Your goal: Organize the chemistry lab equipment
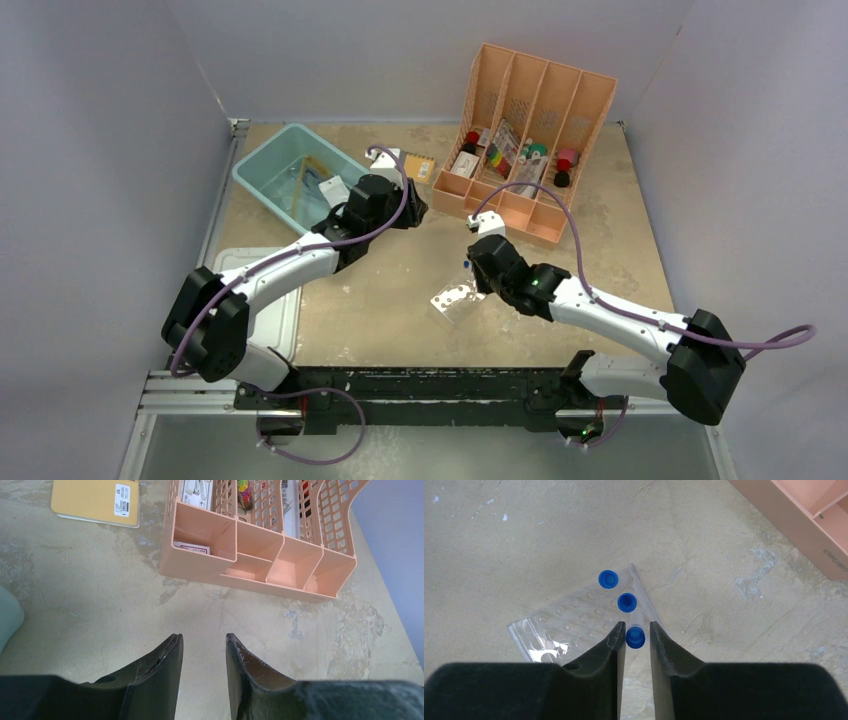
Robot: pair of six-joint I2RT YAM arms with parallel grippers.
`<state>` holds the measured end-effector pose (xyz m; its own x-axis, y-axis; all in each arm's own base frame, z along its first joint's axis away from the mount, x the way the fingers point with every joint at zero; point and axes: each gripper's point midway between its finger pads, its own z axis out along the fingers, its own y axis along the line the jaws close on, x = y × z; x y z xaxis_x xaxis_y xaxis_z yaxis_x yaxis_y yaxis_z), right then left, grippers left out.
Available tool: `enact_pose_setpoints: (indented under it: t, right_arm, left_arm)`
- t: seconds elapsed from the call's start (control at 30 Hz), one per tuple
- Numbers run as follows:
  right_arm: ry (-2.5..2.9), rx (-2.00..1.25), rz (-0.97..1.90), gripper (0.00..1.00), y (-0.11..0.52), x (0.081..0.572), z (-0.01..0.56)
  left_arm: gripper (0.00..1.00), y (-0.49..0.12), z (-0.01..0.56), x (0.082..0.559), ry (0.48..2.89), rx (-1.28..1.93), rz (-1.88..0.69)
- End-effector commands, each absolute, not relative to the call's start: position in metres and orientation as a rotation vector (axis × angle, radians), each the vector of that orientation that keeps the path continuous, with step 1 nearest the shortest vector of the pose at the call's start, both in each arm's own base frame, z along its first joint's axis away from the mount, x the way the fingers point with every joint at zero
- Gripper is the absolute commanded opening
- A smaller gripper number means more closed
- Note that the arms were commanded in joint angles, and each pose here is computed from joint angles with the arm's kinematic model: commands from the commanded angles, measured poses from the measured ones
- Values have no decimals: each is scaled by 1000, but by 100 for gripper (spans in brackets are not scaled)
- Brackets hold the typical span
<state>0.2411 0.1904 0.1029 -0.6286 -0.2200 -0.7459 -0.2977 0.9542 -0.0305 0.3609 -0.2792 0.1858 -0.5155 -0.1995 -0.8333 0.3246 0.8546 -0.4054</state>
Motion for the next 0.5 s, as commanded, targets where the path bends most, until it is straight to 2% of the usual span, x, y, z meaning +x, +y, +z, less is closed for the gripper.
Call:
enact_pose_setpoints:
  t: [0.0, 0.13, 0.47]
  right_arm:
    - [2256, -375, 143, 31, 197, 243, 107]
    - [2260, -377, 177, 41, 201, 241, 113]
    - [2219, -331, 225, 48, 206, 246, 154]
  left_arm:
    - [36, -276, 201, 362, 1963, 83, -655]
    - [36, -276, 202, 362, 1962, 88, -653]
    - [37, -268, 211, 362, 1950, 57, -625]
